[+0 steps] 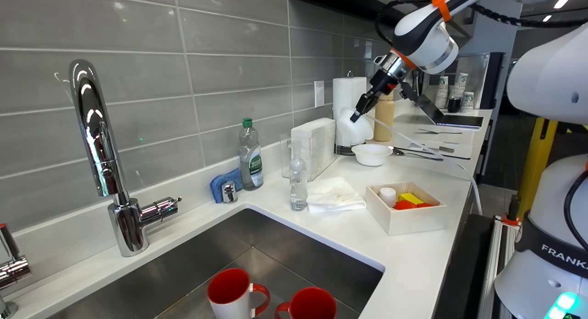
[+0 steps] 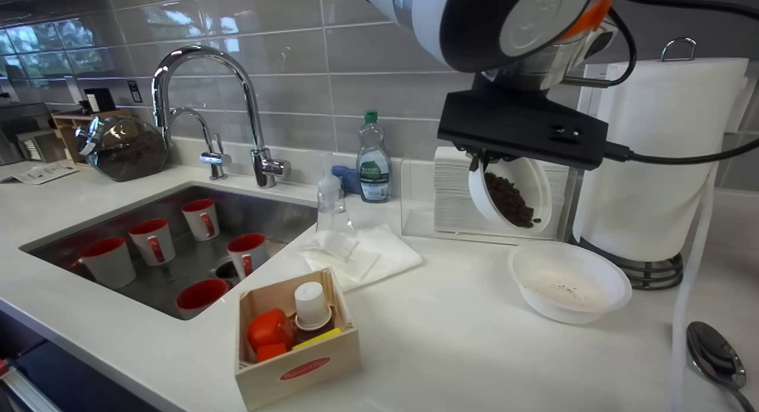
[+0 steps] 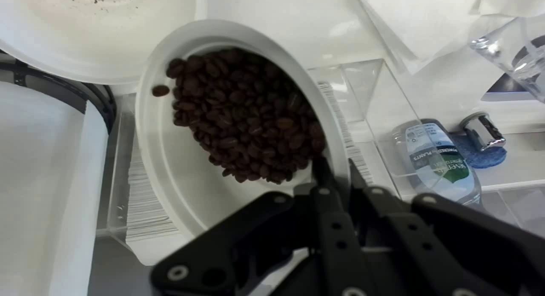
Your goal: Pour the contents out of the bowl on the left and into the bowl on the right.
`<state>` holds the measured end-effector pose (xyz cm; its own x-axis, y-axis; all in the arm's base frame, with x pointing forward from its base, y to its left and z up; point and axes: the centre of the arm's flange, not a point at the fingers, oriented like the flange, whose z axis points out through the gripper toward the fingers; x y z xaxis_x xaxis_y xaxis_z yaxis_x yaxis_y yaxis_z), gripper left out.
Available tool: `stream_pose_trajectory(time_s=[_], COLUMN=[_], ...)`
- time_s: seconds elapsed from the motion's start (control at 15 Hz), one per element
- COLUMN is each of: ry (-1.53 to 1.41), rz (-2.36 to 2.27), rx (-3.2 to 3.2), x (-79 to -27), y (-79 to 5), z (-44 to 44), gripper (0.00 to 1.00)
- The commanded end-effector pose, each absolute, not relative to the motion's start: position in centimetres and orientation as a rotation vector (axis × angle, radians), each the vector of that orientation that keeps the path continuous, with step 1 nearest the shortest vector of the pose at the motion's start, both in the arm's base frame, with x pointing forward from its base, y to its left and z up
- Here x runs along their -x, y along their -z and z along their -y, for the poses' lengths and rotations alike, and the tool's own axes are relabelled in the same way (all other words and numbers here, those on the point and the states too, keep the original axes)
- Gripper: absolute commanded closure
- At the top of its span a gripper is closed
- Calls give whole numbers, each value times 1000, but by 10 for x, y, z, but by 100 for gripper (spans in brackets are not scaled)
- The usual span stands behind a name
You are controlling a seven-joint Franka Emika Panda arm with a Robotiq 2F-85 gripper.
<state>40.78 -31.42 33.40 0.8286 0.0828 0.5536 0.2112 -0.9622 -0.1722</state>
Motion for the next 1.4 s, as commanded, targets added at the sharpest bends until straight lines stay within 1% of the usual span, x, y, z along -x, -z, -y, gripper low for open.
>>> stream_pose_trajectory(time_s=[0.0, 0.67, 1.33], ry=[866, 942, 995], rz=[244, 253, 275], rx=[2708, 2591, 2553], x=[-395, -375, -400], y=[-342, -339, -322], z=[327, 361, 367], gripper=[100, 100, 100])
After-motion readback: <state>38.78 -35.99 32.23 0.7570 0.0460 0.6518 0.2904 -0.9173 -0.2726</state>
